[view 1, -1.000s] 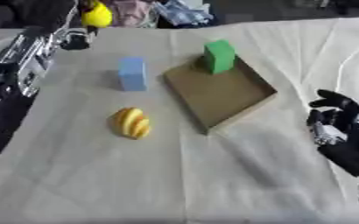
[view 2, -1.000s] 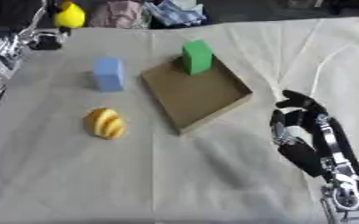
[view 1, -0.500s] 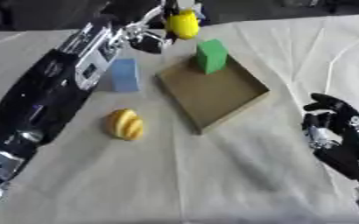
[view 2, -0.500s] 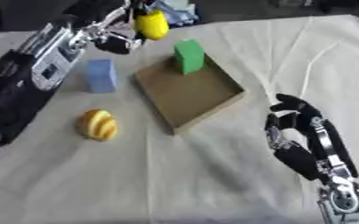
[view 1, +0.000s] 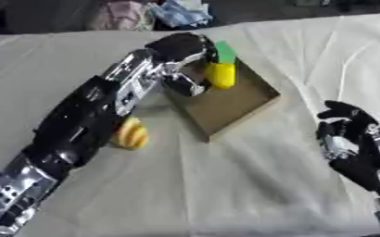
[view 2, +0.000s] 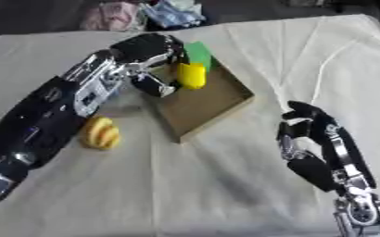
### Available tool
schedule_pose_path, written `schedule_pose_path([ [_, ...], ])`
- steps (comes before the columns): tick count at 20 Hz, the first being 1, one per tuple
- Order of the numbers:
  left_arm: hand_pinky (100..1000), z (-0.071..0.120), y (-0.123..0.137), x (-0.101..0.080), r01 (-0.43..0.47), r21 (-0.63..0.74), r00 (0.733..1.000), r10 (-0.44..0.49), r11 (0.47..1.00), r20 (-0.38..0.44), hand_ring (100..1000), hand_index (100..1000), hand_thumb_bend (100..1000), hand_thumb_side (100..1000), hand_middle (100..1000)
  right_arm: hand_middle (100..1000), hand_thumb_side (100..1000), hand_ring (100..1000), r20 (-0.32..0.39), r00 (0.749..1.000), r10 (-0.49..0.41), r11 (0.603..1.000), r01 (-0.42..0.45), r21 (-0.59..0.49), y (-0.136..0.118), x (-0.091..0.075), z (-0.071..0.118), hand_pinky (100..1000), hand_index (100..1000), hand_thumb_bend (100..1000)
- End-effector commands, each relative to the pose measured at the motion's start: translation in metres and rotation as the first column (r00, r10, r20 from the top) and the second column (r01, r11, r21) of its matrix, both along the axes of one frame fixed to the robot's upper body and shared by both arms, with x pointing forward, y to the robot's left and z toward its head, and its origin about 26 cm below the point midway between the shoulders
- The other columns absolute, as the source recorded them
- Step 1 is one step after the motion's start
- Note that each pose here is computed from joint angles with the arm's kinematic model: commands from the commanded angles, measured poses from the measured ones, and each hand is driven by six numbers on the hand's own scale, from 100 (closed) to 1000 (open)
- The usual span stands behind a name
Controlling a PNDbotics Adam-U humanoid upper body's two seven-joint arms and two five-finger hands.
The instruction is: Pick up objects on the table and place them in the box.
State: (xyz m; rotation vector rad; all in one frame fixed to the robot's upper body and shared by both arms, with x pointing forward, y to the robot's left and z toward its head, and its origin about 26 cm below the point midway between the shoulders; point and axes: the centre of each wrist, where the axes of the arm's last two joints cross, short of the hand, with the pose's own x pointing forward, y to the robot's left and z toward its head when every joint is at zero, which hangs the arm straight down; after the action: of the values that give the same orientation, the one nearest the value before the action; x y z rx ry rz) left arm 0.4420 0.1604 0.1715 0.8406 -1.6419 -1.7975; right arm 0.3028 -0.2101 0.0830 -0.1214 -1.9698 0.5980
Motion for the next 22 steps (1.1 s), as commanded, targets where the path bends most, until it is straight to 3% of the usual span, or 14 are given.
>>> schedule_pose_path([
  [1, 690, 0.004, -0.003, 0.001, 0.01, 0.019, 1.0, -0.011, 1.0, 0.012, 659, 822, 351, 248, 742, 672, 377, 572, 0.015, 1.0, 0.007, 1.0, -0.007, 0.0, -0.001, 0.0, 0.005, 606, 849, 100],
  [2, 691, 0.004, -0.004, 0.001, 0.008, 0.019, 1.0, -0.008, 1.0, 0.013, 661, 827, 359, 256, 747, 672, 377, 572, 0.014, 1.0, 0.006, 1.0, -0.006, 0.0, -0.001, 0.0, 0.005, 606, 849, 100],
  [5, 722, 0.006, -0.007, 0.001, -0.012, -0.002, 0.999, 0.012, 1.0, 0.046, 707, 906, 465, 389, 824, 672, 375, 572, 0.013, 1.0, 0.001, 1.0, -0.001, 0.002, -0.001, 0.0, 0.004, 606, 848, 100],
  [8, 739, 0.009, -0.006, 0.0, -0.039, -0.031, 0.995, 0.042, 0.999, 0.086, 732, 923, 477, 434, 850, 672, 379, 572, 0.014, 1.0, -0.002, 1.0, 0.002, 0.004, -0.002, 0.0, 0.005, 606, 847, 100],
  [11, 723, 0.023, -0.001, -0.004, -0.051, -0.097, 0.988, 0.064, 0.994, 0.137, 703, 882, 451, 428, 796, 672, 380, 572, 0.016, 1.0, -0.003, 1.0, 0.003, 0.005, -0.002, 0.0, 0.005, 606, 847, 100],
  [15, 699, 0.058, 0.018, -0.019, -0.018, -0.156, 0.985, 0.045, 0.988, 0.169, 636, 827, 404, 440, 712, 672, 382, 572, 0.017, 1.0, -0.013, 1.0, 0.013, 0.001, -0.004, 0.001, 0.005, 606, 846, 100],
  [17, 700, 0.071, 0.032, -0.028, 0.004, -0.129, 0.993, 0.011, 0.992, 0.115, 626, 820, 378, 457, 698, 672, 384, 572, 0.019, 1.0, -0.017, 1.0, 0.017, 0.001, -0.005, 0.001, 0.005, 606, 846, 100],
  [22, 708, 0.089, 0.078, -0.051, 0.02, 0.063, 0.997, -0.014, 0.998, -0.082, 611, 787, 360, 388, 668, 672, 389, 572, 0.022, 0.999, -0.028, 1.0, 0.028, -0.007, -0.008, 0.002, 0.006, 606, 845, 100],
])
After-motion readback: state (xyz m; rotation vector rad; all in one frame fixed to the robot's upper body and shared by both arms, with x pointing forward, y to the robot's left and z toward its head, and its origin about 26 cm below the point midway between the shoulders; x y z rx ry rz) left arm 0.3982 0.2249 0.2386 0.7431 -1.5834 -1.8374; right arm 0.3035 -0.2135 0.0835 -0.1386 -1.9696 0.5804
